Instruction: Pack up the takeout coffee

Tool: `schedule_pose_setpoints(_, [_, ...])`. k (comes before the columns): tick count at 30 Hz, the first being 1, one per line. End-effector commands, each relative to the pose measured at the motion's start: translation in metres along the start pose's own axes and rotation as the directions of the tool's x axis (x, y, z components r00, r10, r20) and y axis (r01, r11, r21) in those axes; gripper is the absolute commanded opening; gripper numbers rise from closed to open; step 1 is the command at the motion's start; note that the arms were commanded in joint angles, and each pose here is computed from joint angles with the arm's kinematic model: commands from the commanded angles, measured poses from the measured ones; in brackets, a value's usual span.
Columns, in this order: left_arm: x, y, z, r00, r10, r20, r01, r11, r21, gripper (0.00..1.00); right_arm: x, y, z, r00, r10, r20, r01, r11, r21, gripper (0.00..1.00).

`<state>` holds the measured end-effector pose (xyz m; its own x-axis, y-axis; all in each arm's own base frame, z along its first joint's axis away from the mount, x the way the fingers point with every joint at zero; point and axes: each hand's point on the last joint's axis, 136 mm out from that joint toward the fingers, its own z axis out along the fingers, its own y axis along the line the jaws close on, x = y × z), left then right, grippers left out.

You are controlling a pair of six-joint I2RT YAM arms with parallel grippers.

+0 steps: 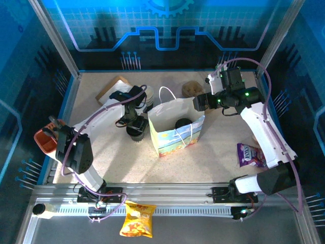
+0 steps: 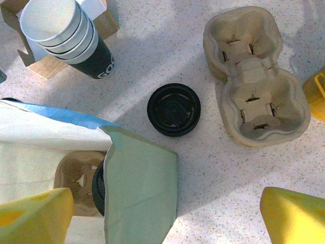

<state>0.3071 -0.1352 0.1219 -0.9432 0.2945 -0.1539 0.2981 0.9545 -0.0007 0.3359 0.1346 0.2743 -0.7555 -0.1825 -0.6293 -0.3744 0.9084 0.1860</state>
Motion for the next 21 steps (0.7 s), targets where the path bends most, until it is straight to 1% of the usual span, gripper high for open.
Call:
schedule_pose_setpoints(1, [0.0029, -0.0039, -0.0035, 0.999, 0.036, -0.035, -0.036, 0.999, 0.008, 0.8, 0.0027, -0.0023, 0.0033, 1.0, -0.005, -0.01, 0.005, 1.0, -0.012, 0.95])
schedule_pose_setpoints(9, [0.0015, -0.0043, -0.0072, 0.999, 0.038, -0.035, -0.037, 0.999, 0.014, 0.8, 0.004, -0.0024, 0.0046, 1.0, -0.004, -0.015, 0.004, 1.0, -0.012, 0.95])
schedule_pose_setpoints(21, [0.0066, -0.0042, 0.0, 0.997, 0.038, -0.06, -0.038, 0.999, 0.014, 0.8, 0.006, -0.003, 0.0054, 1.0, -0.003, -0.02, 0.003, 1.0, -0.011, 0.95])
